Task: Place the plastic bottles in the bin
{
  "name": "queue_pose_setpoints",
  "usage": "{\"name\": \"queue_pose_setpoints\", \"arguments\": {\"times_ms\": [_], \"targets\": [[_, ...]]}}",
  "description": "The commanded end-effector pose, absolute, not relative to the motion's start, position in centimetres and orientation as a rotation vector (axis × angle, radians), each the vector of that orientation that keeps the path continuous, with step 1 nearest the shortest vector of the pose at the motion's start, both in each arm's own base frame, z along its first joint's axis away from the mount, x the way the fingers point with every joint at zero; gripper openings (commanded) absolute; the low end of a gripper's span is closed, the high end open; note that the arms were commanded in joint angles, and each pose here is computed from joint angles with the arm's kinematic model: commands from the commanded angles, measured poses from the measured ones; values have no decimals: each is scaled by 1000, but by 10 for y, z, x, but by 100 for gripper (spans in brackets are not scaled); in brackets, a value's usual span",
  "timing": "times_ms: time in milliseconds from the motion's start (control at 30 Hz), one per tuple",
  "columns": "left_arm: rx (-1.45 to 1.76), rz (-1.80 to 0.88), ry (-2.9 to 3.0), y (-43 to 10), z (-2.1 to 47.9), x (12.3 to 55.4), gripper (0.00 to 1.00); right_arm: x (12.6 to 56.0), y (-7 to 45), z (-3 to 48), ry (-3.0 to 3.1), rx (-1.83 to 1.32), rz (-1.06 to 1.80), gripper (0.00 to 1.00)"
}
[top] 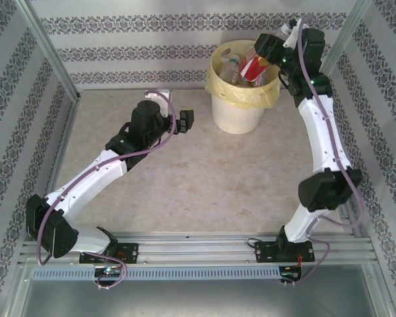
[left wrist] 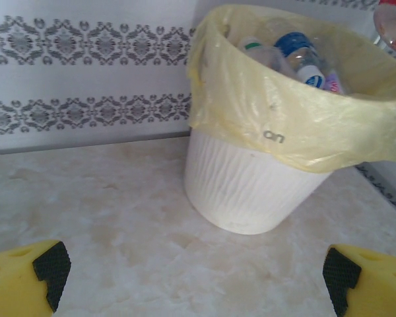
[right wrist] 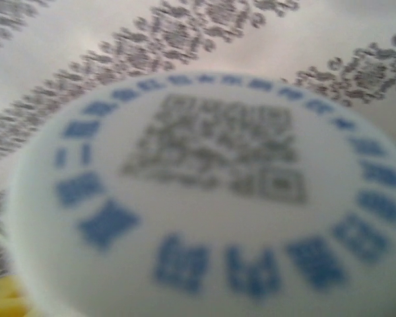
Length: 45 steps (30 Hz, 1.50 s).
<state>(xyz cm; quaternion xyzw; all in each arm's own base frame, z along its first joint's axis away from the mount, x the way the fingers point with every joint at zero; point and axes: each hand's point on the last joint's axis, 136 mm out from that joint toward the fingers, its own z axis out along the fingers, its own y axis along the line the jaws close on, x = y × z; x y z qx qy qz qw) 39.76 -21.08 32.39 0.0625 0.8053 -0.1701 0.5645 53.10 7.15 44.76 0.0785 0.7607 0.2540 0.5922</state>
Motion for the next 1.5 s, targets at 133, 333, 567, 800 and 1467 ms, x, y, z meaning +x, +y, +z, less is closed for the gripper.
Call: {"name": "queue_pose_setpoints", "arguments": {"times_ms": [133, 333, 567, 800, 1467], "targets": [[64, -294, 1935, -187, 313, 400, 100, 546, 40, 403, 1980, 188, 326, 55], [28, -271, 1936, -181, 307, 403, 100, 559, 69, 363, 2090, 161, 440, 56], [-13, -233, 1943, -174, 305, 408, 100, 568, 67, 343, 2156, 198, 428, 74], [-36, -229, 1954, -171, 300, 411, 100, 559, 24, 360, 2128, 295, 292, 89], [-54, -208, 1989, -168, 291, 415, 100, 519, 29, 417, 2056, 237, 345, 98]]}}
